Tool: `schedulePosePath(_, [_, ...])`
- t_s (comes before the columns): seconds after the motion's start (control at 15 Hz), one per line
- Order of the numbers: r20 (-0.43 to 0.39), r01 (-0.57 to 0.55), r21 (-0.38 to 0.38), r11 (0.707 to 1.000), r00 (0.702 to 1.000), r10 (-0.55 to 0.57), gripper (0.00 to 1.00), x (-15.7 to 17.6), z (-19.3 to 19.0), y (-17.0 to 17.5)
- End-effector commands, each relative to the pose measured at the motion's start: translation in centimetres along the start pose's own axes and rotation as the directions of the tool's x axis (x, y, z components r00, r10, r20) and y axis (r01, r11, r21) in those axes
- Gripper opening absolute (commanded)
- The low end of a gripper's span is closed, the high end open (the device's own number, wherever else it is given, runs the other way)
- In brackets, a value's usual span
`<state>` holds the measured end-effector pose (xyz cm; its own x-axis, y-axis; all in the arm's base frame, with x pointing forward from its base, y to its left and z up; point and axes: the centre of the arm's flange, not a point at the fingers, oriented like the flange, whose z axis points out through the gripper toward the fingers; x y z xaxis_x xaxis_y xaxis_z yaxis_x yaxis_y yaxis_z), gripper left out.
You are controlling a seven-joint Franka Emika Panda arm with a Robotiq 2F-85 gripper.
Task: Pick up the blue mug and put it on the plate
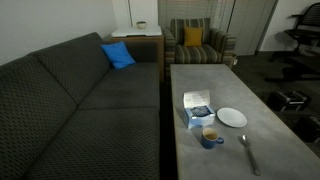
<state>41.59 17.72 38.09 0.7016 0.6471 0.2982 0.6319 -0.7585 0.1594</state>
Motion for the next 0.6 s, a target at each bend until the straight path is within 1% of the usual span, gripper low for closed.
schedulePosePath(0.0, [0.010,0.000,0.070,0.998,1.000,-0.001,1.00,-0.1,5.7,2.1])
schedulePosePath(0.13, [0.039,-0.011,0.088,0.996,0.999,0.008,1.00,-0.7,8.4,2.9])
schedulePosePath(0.2, [0.045,-0.027,0.120,0.992,0.999,0.022,1.00,-1.1,9.2,3.4])
schedulePosePath(0.27, [0.053,-0.045,0.135,0.990,0.998,0.038,1.00,-1.3,9.4,3.7])
schedulePosePath(0.33, [0.056,-0.043,0.104,0.994,0.998,0.037,1.00,-1.8,8.1,2.2])
schedulePosePath(0.4, [0.062,-0.048,0.118,0.992,0.997,0.041,1.00,-1.8,8.8,2.4])
schedulePosePath(0.53, [0.064,-0.052,0.123,0.991,0.997,0.045,1.00,-1.5,9.3,2.7])
